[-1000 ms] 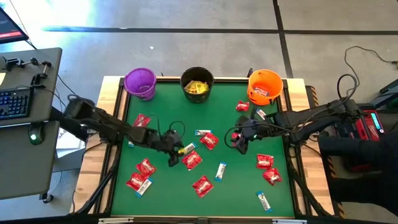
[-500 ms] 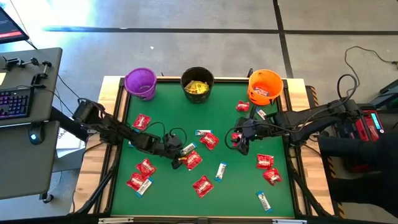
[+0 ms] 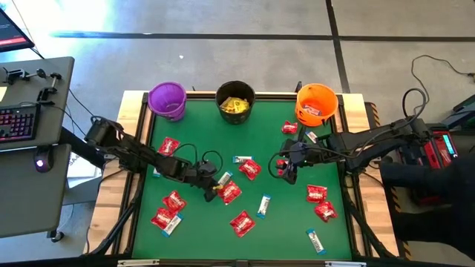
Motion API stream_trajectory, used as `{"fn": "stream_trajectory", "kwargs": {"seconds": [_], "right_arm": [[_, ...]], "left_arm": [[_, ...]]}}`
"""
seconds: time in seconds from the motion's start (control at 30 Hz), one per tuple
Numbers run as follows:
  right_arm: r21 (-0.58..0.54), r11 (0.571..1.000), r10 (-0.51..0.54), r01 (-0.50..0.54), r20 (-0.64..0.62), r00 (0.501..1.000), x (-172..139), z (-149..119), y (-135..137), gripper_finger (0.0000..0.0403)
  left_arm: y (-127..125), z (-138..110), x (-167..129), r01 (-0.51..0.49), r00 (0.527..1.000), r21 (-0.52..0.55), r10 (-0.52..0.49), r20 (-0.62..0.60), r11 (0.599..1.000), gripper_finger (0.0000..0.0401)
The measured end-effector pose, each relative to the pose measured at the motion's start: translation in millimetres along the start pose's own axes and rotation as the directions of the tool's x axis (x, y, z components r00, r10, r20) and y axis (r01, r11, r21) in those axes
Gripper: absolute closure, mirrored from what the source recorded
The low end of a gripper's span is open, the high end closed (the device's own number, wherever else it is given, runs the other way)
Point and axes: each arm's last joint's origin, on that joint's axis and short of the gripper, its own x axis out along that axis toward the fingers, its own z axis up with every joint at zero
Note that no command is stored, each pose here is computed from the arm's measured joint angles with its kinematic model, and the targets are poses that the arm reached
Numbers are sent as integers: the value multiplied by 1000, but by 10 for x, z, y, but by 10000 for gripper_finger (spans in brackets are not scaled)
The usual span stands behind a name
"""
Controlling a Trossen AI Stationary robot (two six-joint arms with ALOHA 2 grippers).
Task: Sort candy by brand, put in halloween buckets
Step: Put the blue chocolate bar into the orange bucket
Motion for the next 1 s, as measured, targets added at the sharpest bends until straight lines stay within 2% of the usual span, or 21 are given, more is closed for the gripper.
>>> {"fn": "stream_trajectory", "kwargs": {"seconds": [0.43, 0.5, 0.67, 0.8, 0.9, 1.0], "right_arm": [[22, 1000, 2, -2, 14, 1000, 0, 12, 4, 179], [46, 999, 26, -27, 34, 999, 7, 39, 20, 179], [145, 975, 157, -170, 96, 983, 93, 176, 70, 179], [44, 978, 194, -204, 170, 966, 240, 268, 168, 179], [-57, 985, 172, -164, 194, 966, 423, 288, 242, 178], [-112, 987, 136, -116, 190, 972, 633, 281, 278, 178]], "left_arm": [[41, 222, -311, 90, 995, -43, -88, 55, 995, 400], [41, 275, -374, 120, 990, -50, -116, 78, 992, 400], [47, 409, -525, 190, 972, -73, -177, 157, 979, 400], [51, 528, -637, 254, 945, -92, -227, 236, 963, 400], [66, 609, -701, 304, 923, -124, -260, 286, 945, 401], [87, 654, -732, 333, 912, -153, -277, 303, 930, 401]]}}
